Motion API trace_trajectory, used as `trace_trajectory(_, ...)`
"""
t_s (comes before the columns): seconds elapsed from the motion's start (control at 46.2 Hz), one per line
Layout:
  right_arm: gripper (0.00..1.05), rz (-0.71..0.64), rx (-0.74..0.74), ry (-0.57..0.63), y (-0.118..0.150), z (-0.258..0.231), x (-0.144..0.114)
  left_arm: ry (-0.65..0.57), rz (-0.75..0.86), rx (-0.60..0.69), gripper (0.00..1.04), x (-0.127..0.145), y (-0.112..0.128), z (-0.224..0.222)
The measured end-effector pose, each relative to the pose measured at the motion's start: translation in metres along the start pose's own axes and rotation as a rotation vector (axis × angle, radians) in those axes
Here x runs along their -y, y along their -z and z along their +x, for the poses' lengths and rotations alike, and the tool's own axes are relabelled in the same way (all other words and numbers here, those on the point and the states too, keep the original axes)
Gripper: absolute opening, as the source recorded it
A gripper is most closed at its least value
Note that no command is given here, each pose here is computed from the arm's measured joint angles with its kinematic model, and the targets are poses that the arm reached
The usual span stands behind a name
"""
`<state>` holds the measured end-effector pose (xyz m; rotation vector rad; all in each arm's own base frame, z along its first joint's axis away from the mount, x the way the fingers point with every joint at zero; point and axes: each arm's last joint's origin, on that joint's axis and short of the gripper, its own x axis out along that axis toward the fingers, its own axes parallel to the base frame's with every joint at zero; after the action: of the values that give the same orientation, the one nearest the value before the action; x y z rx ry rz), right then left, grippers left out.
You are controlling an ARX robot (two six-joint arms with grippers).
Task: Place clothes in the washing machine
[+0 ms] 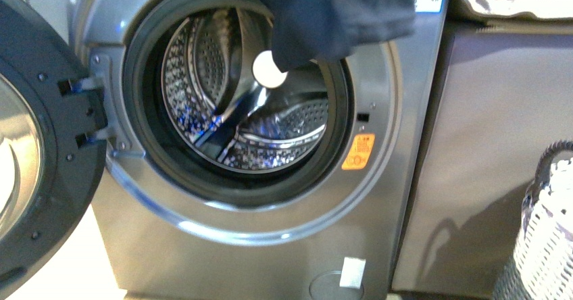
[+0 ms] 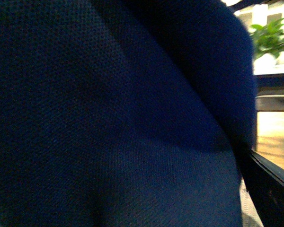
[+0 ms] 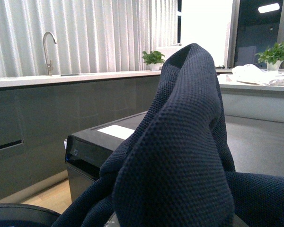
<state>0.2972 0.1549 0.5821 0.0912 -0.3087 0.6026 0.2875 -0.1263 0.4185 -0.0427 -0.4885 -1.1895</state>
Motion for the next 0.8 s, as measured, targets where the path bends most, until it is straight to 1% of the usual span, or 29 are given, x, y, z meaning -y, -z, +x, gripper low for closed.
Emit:
trace_trajectory(0.108, 0.10, 0.000, 0.000, 0.000, 0.000, 0.000, 0.000, 0.033, -0.075, 0.059, 0.98, 0.001, -0.002, 0.001)
trace_trajectory(0.152, 0.10, 0.000, 0.000, 0.000, 0.000, 0.000, 0.000, 0.035, -0.124, 0.058, 0.98, -0.001, 0.002, 0.001)
trace_trajectory(0.238, 0.10, 0.000, 0.000, 0.000, 0.000, 0.000, 0.000, 0.039, -0.167, 0.036, 0.98, -0.003, 0.010, 0.003)
trace_trajectory(0.368, 0.10, 0.000, 0.000, 0.000, 0.000, 0.000, 0.000, 0.074, -0.188, 0.020, 0.98, -0.003, 0.014, 0.002)
trace_trajectory(0.498, 0.10, 0.000, 0.000, -0.001, 0.000, 0.000, 0.000, 0.055, -0.189, 0.030, 0.98, -0.004, 0.014, 0.000)
trace_trajectory(0.563, 0.10, 0.000, 0.000, 0.000, 0.000, 0.000, 0.000, 0.015, -0.190, 0.036, 0.98, -0.006, 0.015, 0.000)
trace_trajectory(0.65, 0.10, 0.000, 0.000, 0.000, 0.000, 0.000, 0.000, -0.083, -0.189, 0.030, 0.98, -0.010, 0.018, 0.003)
trace_trajectory(0.737, 0.10, 0.000, 0.000, 0.000, 0.000, 0.000, 0.000, -0.196, -0.153, 0.011, 0.98, -0.016, 0.024, 0.012)
trace_trajectory(0.802, 0.10, 0.000, 0.000, 0.000, 0.000, 0.000, 0.000, -0.238, -0.128, -0.006, 0.98, -0.018, 0.028, 0.017)
